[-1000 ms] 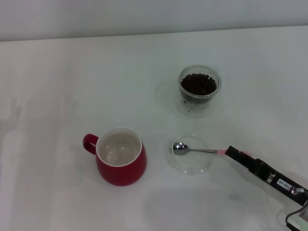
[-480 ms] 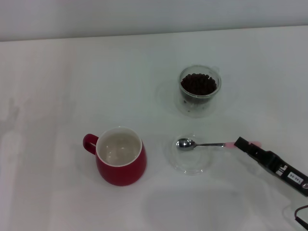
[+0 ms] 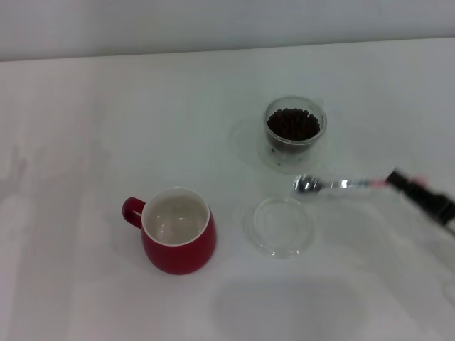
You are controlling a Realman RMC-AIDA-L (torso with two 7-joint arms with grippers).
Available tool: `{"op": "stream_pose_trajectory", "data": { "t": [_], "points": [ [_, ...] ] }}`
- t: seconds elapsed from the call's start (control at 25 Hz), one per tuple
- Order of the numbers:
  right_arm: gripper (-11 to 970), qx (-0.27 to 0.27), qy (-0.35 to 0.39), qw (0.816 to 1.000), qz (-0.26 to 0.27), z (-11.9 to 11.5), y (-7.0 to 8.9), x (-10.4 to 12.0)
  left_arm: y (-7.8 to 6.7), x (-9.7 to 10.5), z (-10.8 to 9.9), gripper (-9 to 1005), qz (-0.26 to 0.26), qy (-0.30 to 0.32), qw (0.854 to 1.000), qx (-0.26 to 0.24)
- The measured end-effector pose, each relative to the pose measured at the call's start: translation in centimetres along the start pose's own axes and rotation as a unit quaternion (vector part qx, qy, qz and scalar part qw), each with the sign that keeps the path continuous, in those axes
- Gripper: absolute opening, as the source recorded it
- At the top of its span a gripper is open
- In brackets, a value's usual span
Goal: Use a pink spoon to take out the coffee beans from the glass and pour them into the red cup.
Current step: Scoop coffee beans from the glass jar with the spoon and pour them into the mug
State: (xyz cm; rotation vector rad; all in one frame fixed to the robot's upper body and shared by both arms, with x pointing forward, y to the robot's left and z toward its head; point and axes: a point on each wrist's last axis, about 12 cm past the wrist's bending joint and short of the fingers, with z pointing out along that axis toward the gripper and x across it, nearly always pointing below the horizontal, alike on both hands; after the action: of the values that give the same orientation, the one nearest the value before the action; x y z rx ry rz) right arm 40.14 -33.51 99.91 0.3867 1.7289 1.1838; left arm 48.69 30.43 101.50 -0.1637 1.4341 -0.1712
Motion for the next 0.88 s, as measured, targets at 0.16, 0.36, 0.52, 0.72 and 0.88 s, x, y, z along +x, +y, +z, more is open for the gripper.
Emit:
{"op": "stream_pose_trajectory", "data": {
  "t": [0.16,0.36,0.52,0.72,0.88],
  "points": [
    [145,-0.058,-0.037,0.995,-0.074,1.7,1.2,-3.7,0.1,0.1,-0.2,893,-0.002,0.002,1.0,-0.003],
    [144,-0.096,-0.038,0.979,-0.178,5.5,2.6,-7.6,0.1,0.1,-0.4,893,-0.004,0.003,1.0,-0.004],
    [144,-0.102,-0.02,0.961,-0.256,8.1,3.2,-9.6,0.0,0.3,-0.6,893,-0.008,0.006,1.0,-0.005],
    [145,-0.101,0.023,0.928,-0.357,10.3,3.7,-10.7,0.0,0.4,-0.8,893,-0.01,0.011,1.0,-0.007],
    [145,-0.085,0.045,0.911,-0.401,10.7,3.6,-11.0,-0.1,0.4,-0.8,894,-0.012,0.01,1.0,-0.006]
  ]
}}
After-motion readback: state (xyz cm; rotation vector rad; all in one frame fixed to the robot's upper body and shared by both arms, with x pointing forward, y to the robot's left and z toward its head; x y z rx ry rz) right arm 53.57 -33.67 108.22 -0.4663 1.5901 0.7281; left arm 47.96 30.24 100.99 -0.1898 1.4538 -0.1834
